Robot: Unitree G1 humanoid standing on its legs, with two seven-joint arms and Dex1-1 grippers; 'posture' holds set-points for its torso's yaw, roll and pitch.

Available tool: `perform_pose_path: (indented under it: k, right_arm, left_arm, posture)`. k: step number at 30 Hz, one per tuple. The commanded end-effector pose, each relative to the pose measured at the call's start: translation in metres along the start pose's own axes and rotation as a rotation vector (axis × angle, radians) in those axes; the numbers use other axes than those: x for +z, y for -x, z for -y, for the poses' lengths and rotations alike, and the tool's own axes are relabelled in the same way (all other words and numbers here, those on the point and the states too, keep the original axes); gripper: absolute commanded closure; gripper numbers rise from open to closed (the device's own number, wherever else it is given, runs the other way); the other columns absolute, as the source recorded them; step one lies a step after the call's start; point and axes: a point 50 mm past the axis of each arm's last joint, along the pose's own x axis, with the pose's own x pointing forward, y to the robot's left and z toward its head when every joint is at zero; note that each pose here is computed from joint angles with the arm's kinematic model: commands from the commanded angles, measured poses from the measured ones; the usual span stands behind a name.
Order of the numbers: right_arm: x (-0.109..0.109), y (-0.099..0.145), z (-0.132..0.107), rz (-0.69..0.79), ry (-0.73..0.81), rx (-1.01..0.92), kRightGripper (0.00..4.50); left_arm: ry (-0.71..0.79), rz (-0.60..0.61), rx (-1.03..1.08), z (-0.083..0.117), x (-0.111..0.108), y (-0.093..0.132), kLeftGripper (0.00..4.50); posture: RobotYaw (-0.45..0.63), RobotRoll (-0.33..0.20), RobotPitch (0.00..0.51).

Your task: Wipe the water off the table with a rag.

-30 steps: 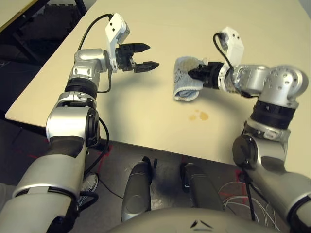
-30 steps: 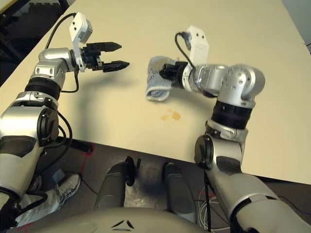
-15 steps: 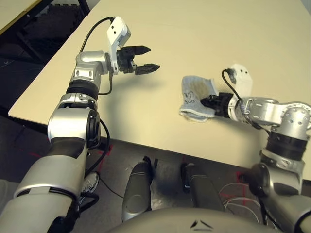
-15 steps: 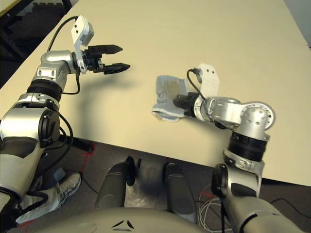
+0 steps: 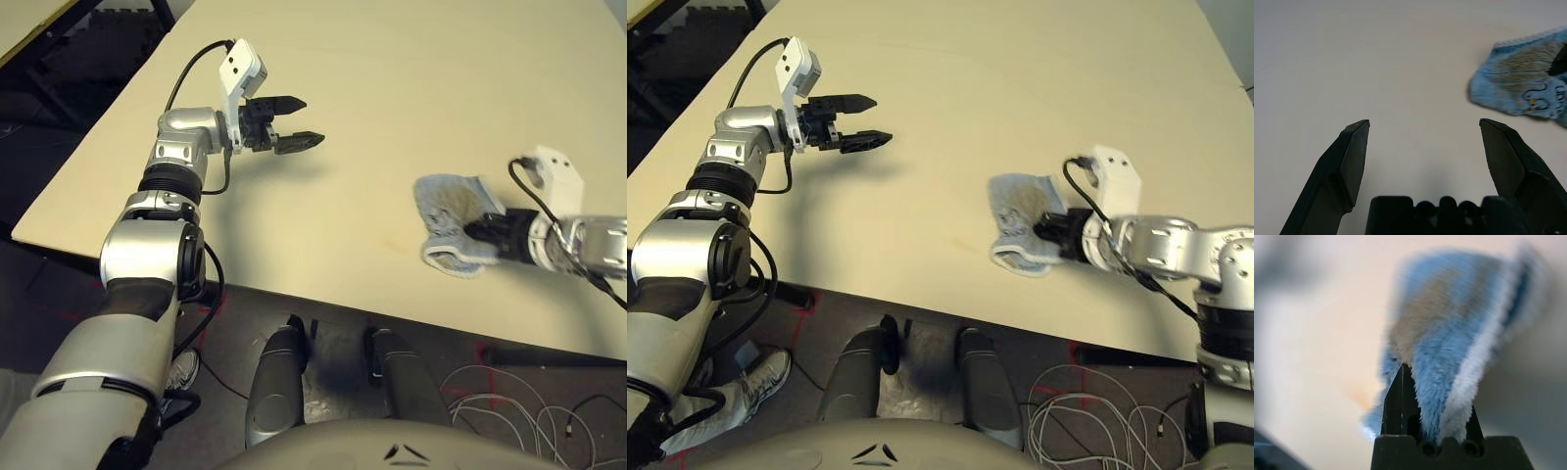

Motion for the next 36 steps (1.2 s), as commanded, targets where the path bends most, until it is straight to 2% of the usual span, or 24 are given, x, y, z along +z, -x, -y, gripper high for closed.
perform_pose_path:
  k: [1, 5, 9, 13, 17, 20, 24, 27, 31, 34, 36]
  right_arm:
    - [-0.008, -0.009, -0.022, -0.029, 0.034, 0.12, 4.38]
    - [-0.03, -0.022, -0.036, -0.102, 0.039, 0.184, 4.38]
    - [-0.05, -0.03, -0.035, -0.181, 0.014, 0.185, 4.38]
    - [-0.06, -0.025, -0.008, -0.241, 0.005, 0.06, 4.38]
    - [-0.064, -0.003, 0.028, -0.306, 0.034, -0.122, 4.38]
    - [-0.064, 0.011, 0.046, -0.331, 0.032, -0.206, 4.38]
    - [-0.059, 0.027, 0.066, -0.354, 0.047, -0.343, 4.38]
    - [-0.049, 0.029, 0.075, -0.318, 0.061, -0.414, 4.38]
    - [-0.03, 0.024, 0.073, -0.246, 0.087, -0.423, 4.38]
    - [-0.023, 0.011, 0.046, -0.226, 0.065, -0.242, 4.38]
    - [-0.021, 0.0, 0.014, -0.215, 0.104, -0.029, 4.38]
  left_arm:
    - [-0.012, 0.006, 0.008, -0.002, 0.005, 0.003, 0.0]
    - [-0.015, 0.006, 0.012, -0.003, 0.006, 0.004, 0.0]
    - [-0.014, 0.007, 0.013, -0.003, 0.005, 0.004, 0.0]
    - [-0.013, 0.008, 0.012, -0.003, 0.004, 0.005, 0.0]
    - [-0.011, 0.004, 0.022, -0.004, 0.003, 0.009, 0.0]
    - [-0.009, 0.004, 0.022, -0.004, 0.002, 0.009, 0.0]
    - [-0.006, 0.005, 0.023, -0.003, 0.002, 0.007, 0.0]
    - [-0.006, 0.006, 0.022, -0.003, 0.003, 0.005, 0.0]
    - [-0.008, 0.007, 0.021, -0.003, 0.004, 0.004, 0.0]
    - [-0.009, 0.008, 0.022, -0.003, 0.005, 0.003, 0.0]
    - [-0.009, 0.009, 0.022, -0.004, 0.005, 0.003, 0.0]
  posture:
    - [-0.07, 0.0, 0.22]
    - [-0.06, 0.0, 0.22]
    - [-0.05, 0.0, 0.222]
    - [-0.04, 0.0, 0.225]
    - [-0.04, 0.0, 0.226]
    - [-0.05, 0.0, 0.226]
    - [-0.05, 0.0, 0.227]
    - [-0.06, 0.0, 0.228]
    - [-0.06, 0.0, 0.23]
    - [-0.06, 0.0, 0.23]
    - [-0.06, 0.0, 0.23]
